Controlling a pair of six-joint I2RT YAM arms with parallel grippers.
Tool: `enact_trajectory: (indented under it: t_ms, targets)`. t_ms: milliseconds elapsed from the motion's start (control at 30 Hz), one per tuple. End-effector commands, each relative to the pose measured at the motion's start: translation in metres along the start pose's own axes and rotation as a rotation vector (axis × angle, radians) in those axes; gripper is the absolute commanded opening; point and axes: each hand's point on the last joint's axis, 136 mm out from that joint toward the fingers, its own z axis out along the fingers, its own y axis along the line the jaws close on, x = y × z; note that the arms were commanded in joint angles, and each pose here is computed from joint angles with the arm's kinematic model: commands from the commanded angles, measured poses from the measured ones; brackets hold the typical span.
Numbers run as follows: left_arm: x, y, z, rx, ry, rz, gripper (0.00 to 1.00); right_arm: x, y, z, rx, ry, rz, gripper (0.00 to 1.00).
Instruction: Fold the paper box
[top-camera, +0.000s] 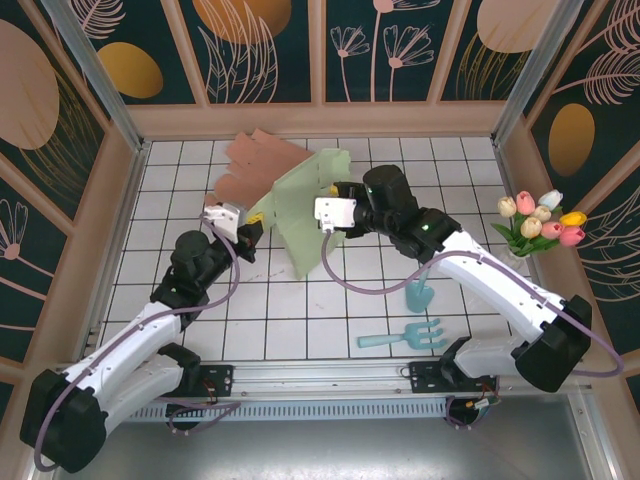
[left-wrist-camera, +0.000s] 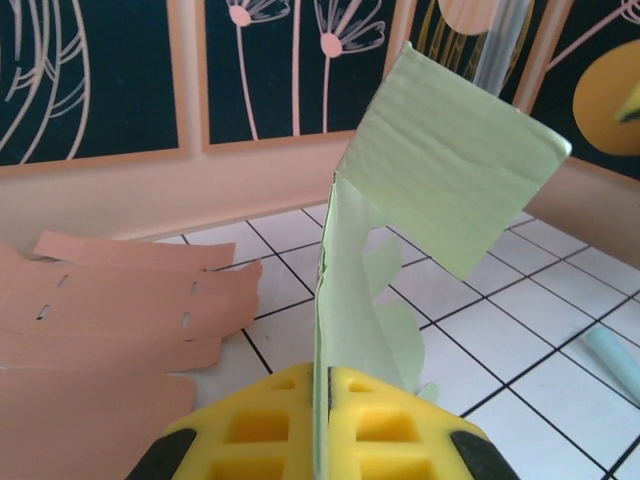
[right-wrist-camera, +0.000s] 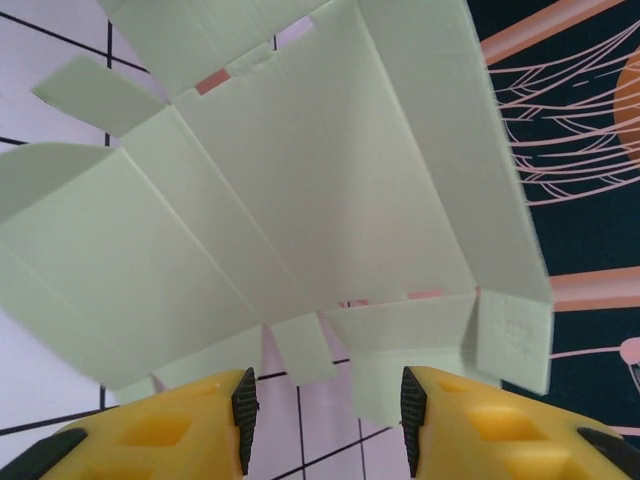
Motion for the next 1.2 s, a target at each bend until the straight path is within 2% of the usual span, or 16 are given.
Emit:
enact_trajectory:
  t_ms: [0,267,400,700,1000,1167]
  targets:
    - [0.004,-0.009,0.002,0.045,0.002,0.061,0.00,-0.016,-0.036,-0.009,0.124,-0.028,-0.083,0.45]
    - [0.009,-0.024,-0.007,0.126,-0.052,0.127,0.00,-0.010,-0.033,0.016,0.083,0.011,-0.134,0.46]
    - [0.010,-0.028,-0.011,0.149,-0.070,0.152,0.00,0.000,-0.031,0.026,0.055,0.071,-0.150,0.46]
    - [0.014,-0.037,-0.015,0.198,-0.093,0.196,0.00,0.011,-0.022,0.032,-0.023,0.102,-0.150,0.43]
    - [0.012,-0.040,-0.019,0.211,-0.120,0.210,0.00,0.035,-0.016,0.019,-0.077,0.168,-0.115,0.29]
    - [0.015,-0.040,-0.018,0.214,-0.113,0.207,0.00,0.036,-0.012,0.014,-0.082,0.165,-0.114,0.21]
